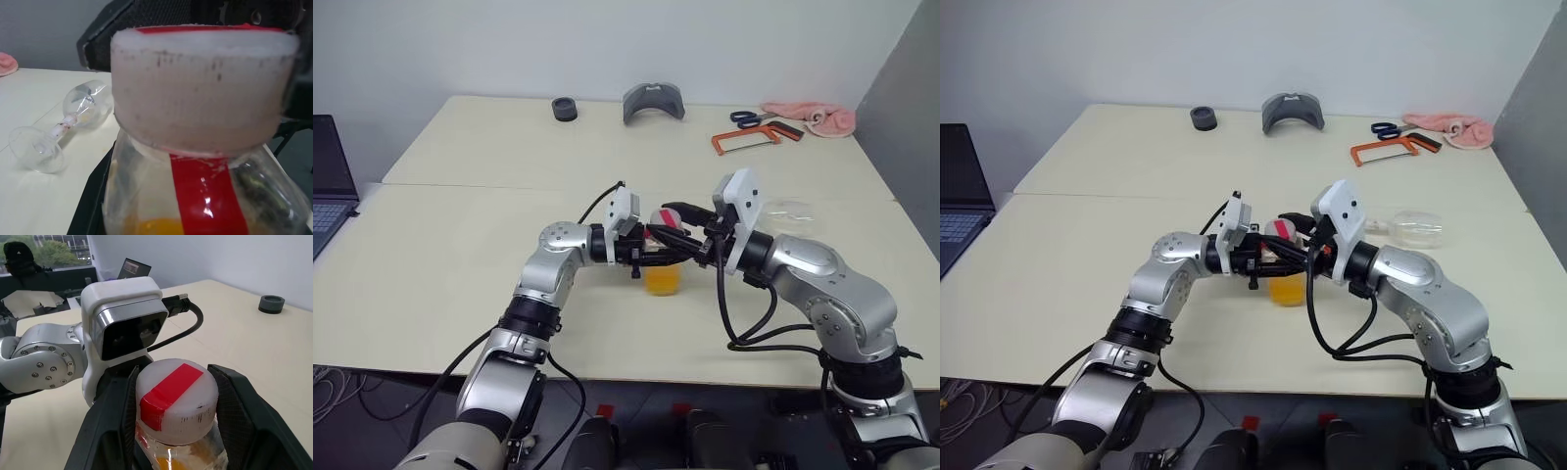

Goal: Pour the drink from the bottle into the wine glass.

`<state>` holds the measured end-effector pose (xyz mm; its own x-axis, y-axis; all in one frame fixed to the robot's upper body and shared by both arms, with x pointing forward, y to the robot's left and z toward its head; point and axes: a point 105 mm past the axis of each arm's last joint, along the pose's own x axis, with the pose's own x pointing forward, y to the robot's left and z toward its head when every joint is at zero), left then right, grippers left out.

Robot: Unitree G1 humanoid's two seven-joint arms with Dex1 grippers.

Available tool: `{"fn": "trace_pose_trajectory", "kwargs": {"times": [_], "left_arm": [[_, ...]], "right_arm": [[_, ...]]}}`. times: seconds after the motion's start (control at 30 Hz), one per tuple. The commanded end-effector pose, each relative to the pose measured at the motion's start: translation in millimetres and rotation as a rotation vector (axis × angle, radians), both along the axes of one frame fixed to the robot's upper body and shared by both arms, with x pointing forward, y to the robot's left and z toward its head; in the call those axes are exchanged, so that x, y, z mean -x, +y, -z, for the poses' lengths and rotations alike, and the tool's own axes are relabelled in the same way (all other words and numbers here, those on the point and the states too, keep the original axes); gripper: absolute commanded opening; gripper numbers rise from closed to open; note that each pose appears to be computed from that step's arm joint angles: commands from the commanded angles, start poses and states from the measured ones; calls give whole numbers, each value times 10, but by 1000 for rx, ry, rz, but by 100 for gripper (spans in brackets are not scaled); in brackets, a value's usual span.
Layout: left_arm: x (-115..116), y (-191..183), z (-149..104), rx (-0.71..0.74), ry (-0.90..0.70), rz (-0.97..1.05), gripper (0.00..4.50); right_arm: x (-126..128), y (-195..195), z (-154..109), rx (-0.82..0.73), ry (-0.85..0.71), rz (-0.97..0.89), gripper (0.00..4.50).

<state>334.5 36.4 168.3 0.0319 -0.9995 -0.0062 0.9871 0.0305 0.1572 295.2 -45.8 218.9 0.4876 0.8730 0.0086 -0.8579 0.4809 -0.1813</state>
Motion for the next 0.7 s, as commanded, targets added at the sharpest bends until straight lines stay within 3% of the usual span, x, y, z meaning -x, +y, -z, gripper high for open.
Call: {"fn": "trace_pose_trajectory", "kwargs": {"times": [0.03,0.17,0.37,0.6,0.7], "left_arm": [[20,16,-175,3,-78,30,176],[32,46,-203,-34,-117,61,176],[12,39,-228,-21,-123,46,176],[-63,42,-213,9,-112,-29,173],[-117,57,-221,17,-120,-65,173]], "right_arm": [[104,42,-39,92,-95,-190,189],[37,-63,-78,212,-124,-397,189],[-85,-152,-106,195,-117,-329,189],[14,-209,-306,-40,-161,-100,427],[86,-192,-236,-90,-154,27,428]]}}
